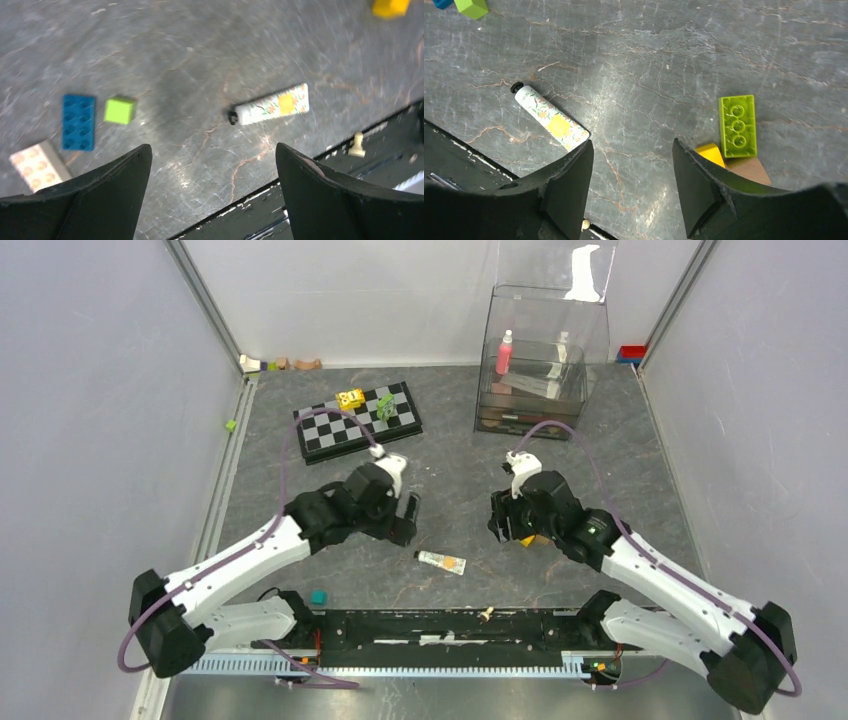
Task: Organize the makeup
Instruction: Pick up the makeup from the center of the board.
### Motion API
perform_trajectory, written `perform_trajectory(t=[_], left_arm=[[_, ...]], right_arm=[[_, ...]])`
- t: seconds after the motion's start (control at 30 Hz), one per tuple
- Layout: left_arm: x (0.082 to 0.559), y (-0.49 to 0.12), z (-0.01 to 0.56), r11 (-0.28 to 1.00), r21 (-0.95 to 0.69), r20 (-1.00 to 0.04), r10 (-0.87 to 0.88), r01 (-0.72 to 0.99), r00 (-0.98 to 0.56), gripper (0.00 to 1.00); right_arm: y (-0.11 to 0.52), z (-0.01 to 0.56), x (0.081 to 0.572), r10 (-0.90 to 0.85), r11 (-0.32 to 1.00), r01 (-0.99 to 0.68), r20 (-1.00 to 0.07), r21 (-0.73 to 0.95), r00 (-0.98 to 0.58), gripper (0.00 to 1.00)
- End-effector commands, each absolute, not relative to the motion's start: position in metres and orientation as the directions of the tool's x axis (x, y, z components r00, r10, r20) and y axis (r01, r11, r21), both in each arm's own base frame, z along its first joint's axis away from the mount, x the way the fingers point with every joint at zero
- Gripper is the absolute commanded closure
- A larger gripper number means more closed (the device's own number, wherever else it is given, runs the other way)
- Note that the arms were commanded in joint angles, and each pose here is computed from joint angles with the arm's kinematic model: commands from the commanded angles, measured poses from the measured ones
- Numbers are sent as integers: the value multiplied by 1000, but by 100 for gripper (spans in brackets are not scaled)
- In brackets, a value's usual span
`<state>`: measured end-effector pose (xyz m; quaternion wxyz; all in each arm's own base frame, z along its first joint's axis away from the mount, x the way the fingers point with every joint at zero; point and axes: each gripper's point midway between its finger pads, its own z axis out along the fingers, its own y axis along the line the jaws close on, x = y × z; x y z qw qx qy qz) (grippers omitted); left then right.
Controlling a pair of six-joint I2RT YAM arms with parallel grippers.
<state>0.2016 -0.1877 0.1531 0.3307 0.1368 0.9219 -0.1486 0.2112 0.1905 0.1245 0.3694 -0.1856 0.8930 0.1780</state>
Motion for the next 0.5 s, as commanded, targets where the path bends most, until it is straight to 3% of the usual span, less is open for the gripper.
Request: perform_trajectory(t=[0.0, 0.23, 0.47], left_arm=[[203, -233, 172, 784, -99, -729, 362, 613, -581, 1], [178, -264, 150, 414, -20, -740, 606, 910, -292, 3], [163, -271, 103, 109, 19, -637, 767, 994, -72, 2]], right_arm=[[174, 158, 209, -124, 901, -393, -757, 186, -641, 34], [175, 181, 197, -127, 867, -452, -781, 213, -612, 32], [171, 187, 186, -166, 842, -500, -787, 200, -594, 31]])
